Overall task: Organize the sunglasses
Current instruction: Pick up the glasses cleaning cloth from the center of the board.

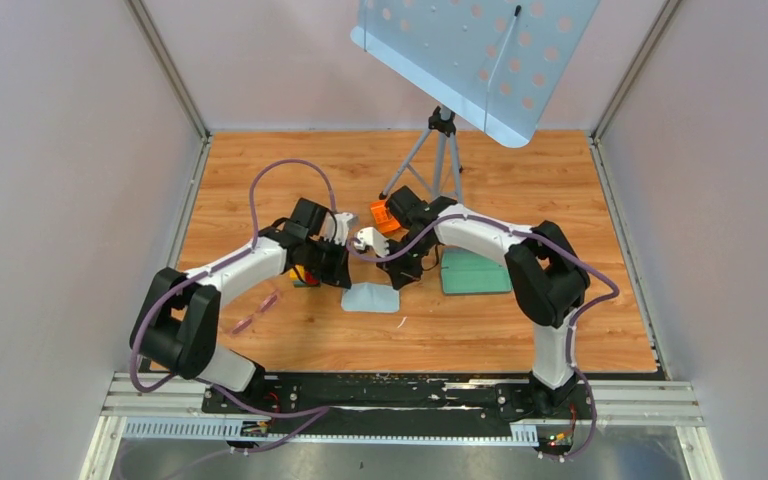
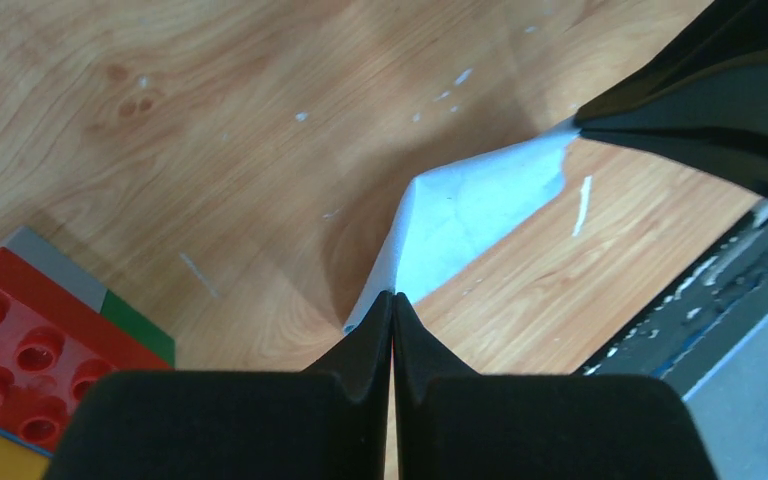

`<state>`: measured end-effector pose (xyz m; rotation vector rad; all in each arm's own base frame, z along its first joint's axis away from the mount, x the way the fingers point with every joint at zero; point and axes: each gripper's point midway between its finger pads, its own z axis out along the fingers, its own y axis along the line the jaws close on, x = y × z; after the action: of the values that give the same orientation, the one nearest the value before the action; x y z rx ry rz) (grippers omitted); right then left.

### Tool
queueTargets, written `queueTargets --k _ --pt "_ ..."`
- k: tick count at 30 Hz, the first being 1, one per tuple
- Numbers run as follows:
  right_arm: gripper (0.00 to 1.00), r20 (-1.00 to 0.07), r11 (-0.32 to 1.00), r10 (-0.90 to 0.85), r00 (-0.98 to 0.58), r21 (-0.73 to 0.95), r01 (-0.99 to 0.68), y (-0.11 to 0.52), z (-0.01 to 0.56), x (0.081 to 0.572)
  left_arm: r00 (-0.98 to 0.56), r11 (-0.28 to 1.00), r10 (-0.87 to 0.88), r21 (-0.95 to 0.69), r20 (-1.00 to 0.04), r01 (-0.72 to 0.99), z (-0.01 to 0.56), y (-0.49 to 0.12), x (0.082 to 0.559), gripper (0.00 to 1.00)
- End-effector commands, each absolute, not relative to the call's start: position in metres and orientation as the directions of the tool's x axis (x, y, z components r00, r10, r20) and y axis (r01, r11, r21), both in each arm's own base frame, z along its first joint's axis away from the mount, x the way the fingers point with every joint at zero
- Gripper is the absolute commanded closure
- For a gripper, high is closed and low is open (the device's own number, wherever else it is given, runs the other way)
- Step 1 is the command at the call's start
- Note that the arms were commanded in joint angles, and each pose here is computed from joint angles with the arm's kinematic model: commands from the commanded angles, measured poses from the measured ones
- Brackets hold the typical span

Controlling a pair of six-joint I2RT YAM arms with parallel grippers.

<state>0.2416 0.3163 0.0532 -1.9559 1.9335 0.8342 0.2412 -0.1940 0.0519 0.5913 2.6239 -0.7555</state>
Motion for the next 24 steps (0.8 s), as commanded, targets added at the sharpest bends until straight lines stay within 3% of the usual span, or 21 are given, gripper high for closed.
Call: queueTargets --k 1,24 --pt "1.00 -0.531 -0.040 -0.845 -0.072 0.197 -0.980 0.303 0.059 0.231 -0.843 0.722 0.239 -0.492 -0.482 0.486 0.076 -0.214 0.239 1.00" --pt "1.00 -0.490 0.129 -0.859 -0.152 0.080 -0.988 0.190 0.115 0.211 -0.776 0.604 0.149 -0.565 -0.612 0.562 0.136 -0.326 0.230 1.00"
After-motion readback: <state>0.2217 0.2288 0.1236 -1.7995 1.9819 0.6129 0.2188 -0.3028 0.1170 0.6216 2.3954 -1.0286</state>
